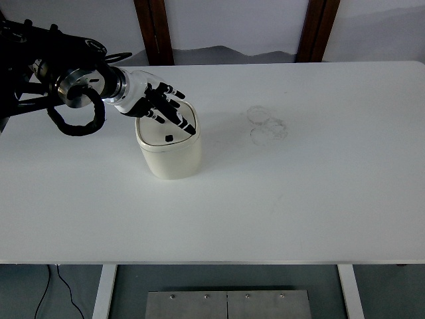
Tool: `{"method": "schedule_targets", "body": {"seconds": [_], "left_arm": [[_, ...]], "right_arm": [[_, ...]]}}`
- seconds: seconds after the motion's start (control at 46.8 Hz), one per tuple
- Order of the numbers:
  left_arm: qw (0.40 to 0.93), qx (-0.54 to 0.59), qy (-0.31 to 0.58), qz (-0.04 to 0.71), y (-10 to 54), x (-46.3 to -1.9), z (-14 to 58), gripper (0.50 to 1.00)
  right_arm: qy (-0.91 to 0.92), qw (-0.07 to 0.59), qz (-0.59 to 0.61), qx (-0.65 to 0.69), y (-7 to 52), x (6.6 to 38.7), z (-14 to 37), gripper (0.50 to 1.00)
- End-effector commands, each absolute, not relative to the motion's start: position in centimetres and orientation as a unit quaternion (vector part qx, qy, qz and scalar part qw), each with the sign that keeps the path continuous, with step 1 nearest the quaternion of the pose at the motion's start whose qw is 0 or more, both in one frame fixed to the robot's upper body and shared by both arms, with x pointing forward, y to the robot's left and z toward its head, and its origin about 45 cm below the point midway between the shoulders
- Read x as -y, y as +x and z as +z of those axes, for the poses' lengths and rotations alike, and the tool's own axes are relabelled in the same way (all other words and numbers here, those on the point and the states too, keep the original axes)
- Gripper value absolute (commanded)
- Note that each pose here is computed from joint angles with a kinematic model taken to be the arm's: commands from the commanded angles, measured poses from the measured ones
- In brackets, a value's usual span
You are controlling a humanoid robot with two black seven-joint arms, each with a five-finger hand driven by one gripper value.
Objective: Close trash bin
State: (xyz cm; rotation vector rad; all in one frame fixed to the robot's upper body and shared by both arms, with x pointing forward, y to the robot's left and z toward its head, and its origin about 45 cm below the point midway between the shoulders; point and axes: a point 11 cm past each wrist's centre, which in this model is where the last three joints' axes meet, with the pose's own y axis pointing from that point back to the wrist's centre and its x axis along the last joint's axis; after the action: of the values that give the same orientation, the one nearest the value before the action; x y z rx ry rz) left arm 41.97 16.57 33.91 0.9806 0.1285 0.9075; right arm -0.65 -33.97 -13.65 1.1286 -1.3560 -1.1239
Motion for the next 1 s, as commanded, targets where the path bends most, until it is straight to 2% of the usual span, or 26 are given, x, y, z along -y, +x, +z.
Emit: {"method": "schedule_targets", "body": {"seconds": [0.0,0.662,0.983], "left_arm": [[0.786,-0.056,0.446,0.423,42.2,-16.4,34.5,1.0],[0.801,-0.021,0.353,0.483,46.4,-17.2,41.4,1.0],[0.813,-0.019,0.242,0.53,50.0,-18.9,43.4,1.0]], "right_arm": [[0.467,0.501,-0.465,0.561,-0.7,34.0,-13.7,0.995],[0.467,0.5,-0.465,0.562,-0.6,34.0,-13.7,0.995],[0.466,0.499,-0.466,0.563,-0.6,34.0,-13.7,0.995]]}}
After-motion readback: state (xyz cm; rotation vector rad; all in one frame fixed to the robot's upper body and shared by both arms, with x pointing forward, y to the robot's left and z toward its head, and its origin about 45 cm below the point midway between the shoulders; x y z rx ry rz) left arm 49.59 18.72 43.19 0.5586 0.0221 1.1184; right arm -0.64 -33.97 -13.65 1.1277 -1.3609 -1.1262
